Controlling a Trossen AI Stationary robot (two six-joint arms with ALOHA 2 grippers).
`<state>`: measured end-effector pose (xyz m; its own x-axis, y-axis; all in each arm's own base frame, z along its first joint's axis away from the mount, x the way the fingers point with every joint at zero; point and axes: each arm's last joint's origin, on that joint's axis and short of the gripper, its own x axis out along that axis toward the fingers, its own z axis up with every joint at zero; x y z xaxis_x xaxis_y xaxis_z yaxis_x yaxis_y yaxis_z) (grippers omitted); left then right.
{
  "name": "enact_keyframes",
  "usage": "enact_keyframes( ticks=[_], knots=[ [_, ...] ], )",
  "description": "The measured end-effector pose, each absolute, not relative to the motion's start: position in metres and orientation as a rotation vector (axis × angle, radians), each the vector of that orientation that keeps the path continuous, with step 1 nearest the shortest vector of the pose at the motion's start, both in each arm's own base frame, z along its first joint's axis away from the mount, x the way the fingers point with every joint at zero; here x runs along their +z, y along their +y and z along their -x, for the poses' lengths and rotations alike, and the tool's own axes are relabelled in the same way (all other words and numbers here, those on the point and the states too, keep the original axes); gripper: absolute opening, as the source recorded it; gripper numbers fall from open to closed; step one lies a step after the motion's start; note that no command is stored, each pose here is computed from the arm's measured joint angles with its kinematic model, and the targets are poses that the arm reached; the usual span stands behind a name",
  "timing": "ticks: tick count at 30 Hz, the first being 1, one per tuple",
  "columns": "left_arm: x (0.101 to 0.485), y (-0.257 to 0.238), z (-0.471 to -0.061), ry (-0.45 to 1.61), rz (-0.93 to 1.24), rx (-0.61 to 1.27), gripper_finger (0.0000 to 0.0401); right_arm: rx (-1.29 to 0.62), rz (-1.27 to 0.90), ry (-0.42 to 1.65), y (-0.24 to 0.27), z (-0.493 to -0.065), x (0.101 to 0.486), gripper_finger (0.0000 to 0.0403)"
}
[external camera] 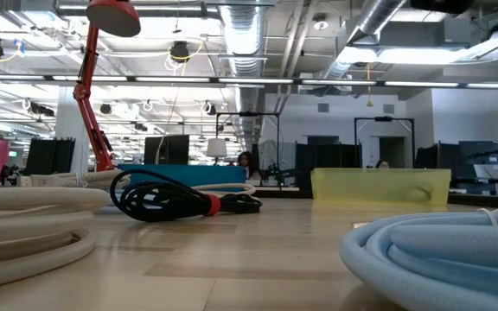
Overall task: Pick & Place USB Port
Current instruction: Put the blue display cable into the red bin
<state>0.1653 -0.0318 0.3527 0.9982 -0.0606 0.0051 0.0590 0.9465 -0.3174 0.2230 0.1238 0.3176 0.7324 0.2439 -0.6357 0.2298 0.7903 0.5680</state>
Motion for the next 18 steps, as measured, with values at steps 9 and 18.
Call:
enact_keyframes(
  ticks=[9, 18],
  knots=[
    [0.352, -0.038, -0.164, 0.014, 0.322, -0.1, 0.0005, -0.09, -0.667, 0.991, 0.174, -0.258, 0.298, 0.0034],
    [0.352, -0.043, -0.163, 0.019, 0.322, -0.129, 0.0005, -0.209, -0.735, 1.283, 0.21, -0.279, 0.249, 0.0051]
  ],
)
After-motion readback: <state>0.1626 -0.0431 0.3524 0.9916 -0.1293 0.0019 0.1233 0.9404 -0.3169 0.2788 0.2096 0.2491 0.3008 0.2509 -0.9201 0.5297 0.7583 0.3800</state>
